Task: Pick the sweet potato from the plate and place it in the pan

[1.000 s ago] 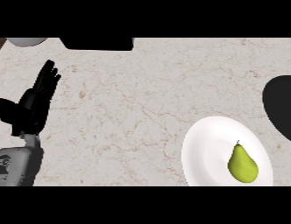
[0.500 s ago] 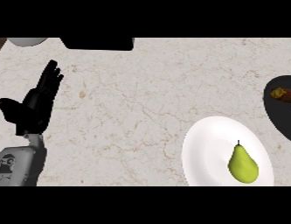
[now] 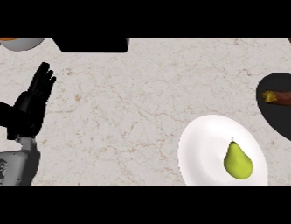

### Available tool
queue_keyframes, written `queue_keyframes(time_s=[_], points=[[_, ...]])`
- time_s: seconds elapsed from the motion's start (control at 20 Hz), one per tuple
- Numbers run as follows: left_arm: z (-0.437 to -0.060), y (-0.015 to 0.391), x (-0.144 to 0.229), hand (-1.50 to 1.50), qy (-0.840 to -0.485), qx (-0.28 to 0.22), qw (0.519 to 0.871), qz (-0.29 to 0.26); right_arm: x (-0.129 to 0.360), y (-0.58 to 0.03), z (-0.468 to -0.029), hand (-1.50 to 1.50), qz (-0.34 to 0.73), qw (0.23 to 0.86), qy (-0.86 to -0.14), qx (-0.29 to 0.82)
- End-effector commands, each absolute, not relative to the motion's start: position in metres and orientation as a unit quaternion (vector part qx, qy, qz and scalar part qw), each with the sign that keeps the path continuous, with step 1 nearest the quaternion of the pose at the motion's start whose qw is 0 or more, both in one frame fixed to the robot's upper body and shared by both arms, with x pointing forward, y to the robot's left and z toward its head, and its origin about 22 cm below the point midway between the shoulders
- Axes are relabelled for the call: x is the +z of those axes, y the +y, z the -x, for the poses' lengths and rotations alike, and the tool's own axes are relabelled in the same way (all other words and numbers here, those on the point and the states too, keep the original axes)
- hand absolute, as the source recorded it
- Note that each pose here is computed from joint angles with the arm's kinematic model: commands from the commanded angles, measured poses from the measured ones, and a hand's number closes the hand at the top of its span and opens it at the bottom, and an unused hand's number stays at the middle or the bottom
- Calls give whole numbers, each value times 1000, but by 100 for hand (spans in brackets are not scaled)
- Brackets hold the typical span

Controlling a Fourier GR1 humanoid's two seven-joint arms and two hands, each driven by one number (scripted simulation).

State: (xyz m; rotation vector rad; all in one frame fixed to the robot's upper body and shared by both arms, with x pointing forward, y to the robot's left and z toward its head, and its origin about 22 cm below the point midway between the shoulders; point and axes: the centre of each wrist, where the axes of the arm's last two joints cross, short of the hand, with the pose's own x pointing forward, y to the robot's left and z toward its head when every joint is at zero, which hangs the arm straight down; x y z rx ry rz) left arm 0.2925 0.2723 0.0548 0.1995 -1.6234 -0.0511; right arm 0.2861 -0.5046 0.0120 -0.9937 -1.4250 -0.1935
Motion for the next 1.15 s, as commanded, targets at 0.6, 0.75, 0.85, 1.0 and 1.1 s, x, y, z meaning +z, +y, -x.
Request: queue_keyframes(time_s=[0.6, 0.75, 0.85, 1.0, 1.1], points=[[-286, 300, 55, 0, -713, -5, 692, -111, 3, -546, -148, -150, 315, 621, -712, -91], [-278, 294, 43, 0, -711, -9, 694, -112, -2, -531, -123, -150, 308, 625, -711, -96], [-285, 295, 51, 0, -709, -6, 695, -116, 18, -535, -104, -150, 301, 629, -712, -82], [-291, 294, 54, 0, -713, -13, 692, -109, 7, -496, -74, -150, 319, 636, -697, -88], [-290, 292, 57, 0, -718, -18, 688, -98, 33, -481, -76, -150, 334, 634, -693, -79]])
